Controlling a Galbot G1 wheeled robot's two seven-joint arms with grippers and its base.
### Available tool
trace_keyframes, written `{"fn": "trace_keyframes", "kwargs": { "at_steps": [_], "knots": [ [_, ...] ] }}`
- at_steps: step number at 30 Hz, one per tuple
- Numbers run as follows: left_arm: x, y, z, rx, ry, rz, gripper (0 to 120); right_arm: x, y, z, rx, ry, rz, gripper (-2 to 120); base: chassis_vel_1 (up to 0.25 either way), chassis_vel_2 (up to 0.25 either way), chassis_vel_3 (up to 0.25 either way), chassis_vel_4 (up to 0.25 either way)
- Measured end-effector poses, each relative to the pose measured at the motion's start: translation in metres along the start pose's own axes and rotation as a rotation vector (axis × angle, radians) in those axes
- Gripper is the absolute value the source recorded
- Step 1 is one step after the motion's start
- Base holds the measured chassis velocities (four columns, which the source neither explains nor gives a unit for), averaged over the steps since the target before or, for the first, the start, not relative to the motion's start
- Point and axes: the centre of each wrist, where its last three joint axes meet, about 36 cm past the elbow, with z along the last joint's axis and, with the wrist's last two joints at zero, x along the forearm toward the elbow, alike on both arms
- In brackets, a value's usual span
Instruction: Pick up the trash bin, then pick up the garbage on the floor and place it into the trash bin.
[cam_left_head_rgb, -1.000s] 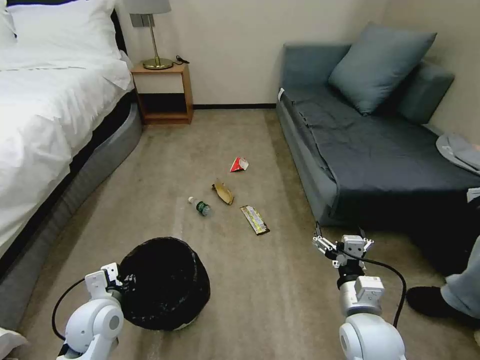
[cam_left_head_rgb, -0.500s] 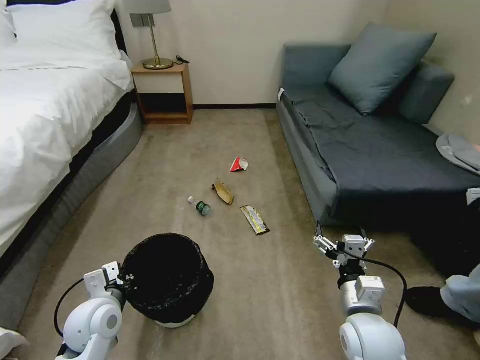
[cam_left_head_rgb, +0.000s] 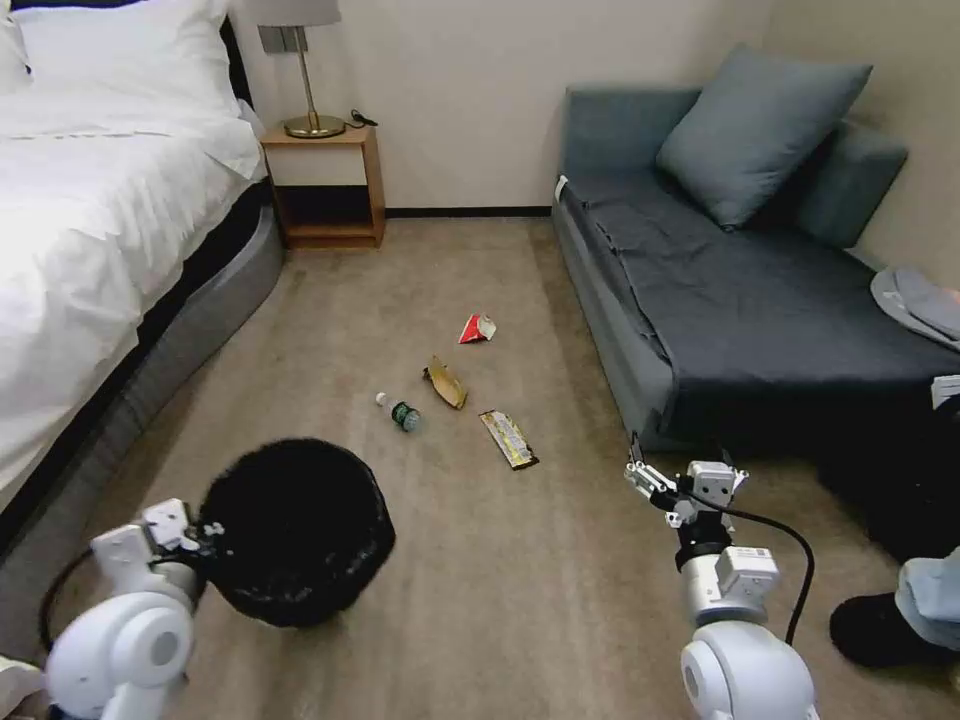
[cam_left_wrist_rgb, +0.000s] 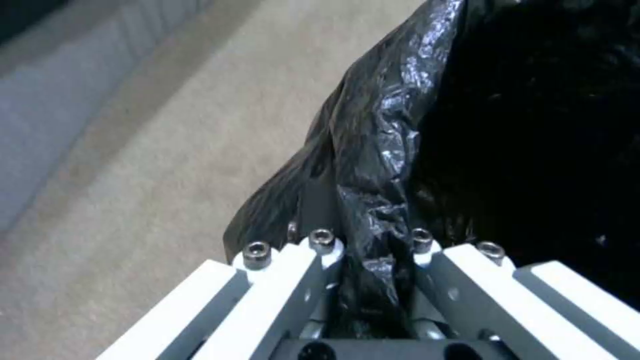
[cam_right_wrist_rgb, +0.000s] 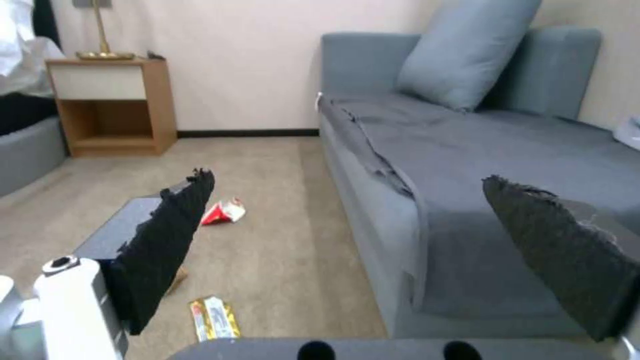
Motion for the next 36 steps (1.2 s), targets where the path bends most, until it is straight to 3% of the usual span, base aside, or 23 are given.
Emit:
{"fn": "trace_keyframes", "kwargs": {
  "at_steps": [3,17,26,36],
  "knots": [
    [0.008,0.012,-0.008,-0.004,-0.044,-0.027,3,0.0,0.0,0.001,-0.02,-0.018,-0.036,100,0.0,0.0,0.0,0.0],
    [0.006,0.028,-0.008,-0.013,-0.054,-0.071,3,0.002,0.0,0.01,-0.047,-0.058,-0.13,100,0.0,0.0,0.0,0.0],
    [0.004,0.029,-0.009,-0.009,-0.055,-0.071,3,0.004,0.002,0.012,-0.049,-0.053,-0.137,100,-0.043,0.062,0.052,-0.047],
    [0.002,0.025,-0.009,-0.007,-0.056,-0.059,3,0.005,0.002,0.013,-0.043,-0.054,-0.138,100,-0.204,0.223,0.222,-0.215]
  ]
}}
